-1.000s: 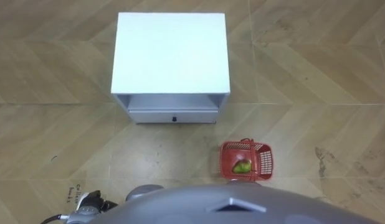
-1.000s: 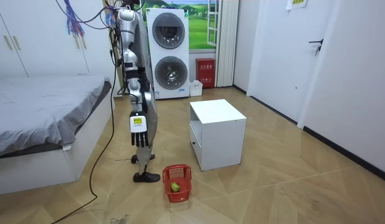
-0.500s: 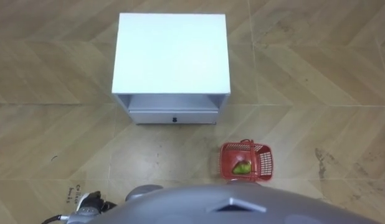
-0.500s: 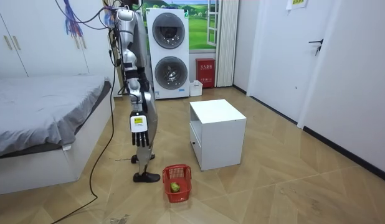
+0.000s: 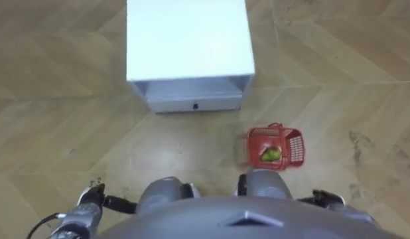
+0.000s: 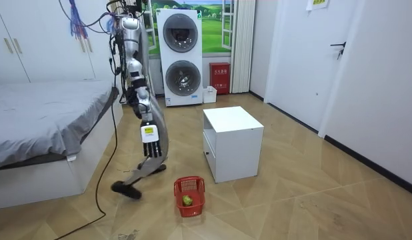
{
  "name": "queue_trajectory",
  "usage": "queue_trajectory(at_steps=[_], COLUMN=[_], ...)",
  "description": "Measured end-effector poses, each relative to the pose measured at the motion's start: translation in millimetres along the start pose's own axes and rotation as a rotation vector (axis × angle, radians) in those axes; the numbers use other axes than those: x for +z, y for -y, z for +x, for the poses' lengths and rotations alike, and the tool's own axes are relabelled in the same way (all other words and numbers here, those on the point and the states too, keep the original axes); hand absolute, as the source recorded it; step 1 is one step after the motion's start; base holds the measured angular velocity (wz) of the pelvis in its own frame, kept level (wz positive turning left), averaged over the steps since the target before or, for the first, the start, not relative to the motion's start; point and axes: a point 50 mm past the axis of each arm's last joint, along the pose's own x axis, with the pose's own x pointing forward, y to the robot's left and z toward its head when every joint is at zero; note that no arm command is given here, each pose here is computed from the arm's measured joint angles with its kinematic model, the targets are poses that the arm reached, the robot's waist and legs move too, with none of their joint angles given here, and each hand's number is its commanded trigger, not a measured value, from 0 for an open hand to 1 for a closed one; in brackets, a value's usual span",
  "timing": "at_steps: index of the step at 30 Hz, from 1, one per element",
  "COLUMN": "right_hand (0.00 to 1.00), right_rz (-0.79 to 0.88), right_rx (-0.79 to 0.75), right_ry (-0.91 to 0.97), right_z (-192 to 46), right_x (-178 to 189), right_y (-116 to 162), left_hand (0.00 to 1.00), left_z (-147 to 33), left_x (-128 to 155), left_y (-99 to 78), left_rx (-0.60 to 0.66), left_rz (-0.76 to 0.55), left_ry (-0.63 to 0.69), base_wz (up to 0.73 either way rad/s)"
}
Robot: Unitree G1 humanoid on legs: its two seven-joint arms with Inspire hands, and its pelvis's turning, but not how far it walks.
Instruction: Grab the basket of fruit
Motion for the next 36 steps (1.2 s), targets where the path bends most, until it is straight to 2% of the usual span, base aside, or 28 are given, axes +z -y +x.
queue_trajectory(at_steps=[4, 6, 8, 11, 17, 27, 32, 36], right_hand=[0.00, 0.00, 0.00, 0.00, 0.00, 0.00, 0.00, 0.00], right_rz=[0.066, 0.082, 0.104, 0.135, 0.185, 0.210, 0.216, 0.187], right_rx=[0.002, 0.024, 0.048, 0.076, 0.068, 0.099, 0.077, 0.044], right_ry=[0.211, 0.302, 0.386, 0.342, 0.207, 0.251, 0.254, 0.280], right_z=[-7, -14, -21, -17, -6, -9, -9, -10], right_x=[78, 110, 135, 122, 75, 85, 85, 89], right_y=[0, -4, -6, -7, 0, -7, -5, -3], left_hand=[0.00, 0.00, 0.00, 0.00, 0.00, 0.00, 0.00, 0.00], left_z=[0.8, 1.8, 2.7, 2.3, 2.5, 2.4, 1.7, 1.2], left_x=[3, 15, 46, 63, 55, 34, 17, 14], left_y=[-9.8, -11.8, -13.1, -4.9, 4.9, 0.5, 6.6, 10.2], left_rx=[0.042, 0.050, 0.060, 0.029, 0.038, 0.088, 0.075, 0.086], left_rz=[0.000, -0.003, -0.016, -0.026, -0.045, -0.060, -0.057, -0.059], left_ry=[-0.034, -0.016, 0.039, 0.079, 0.089, 0.090, 0.055, 0.061], base_wz=[0.13, 0.16, 0.23, -0.10, -0.09, 0.12, 0.12, -0.11])
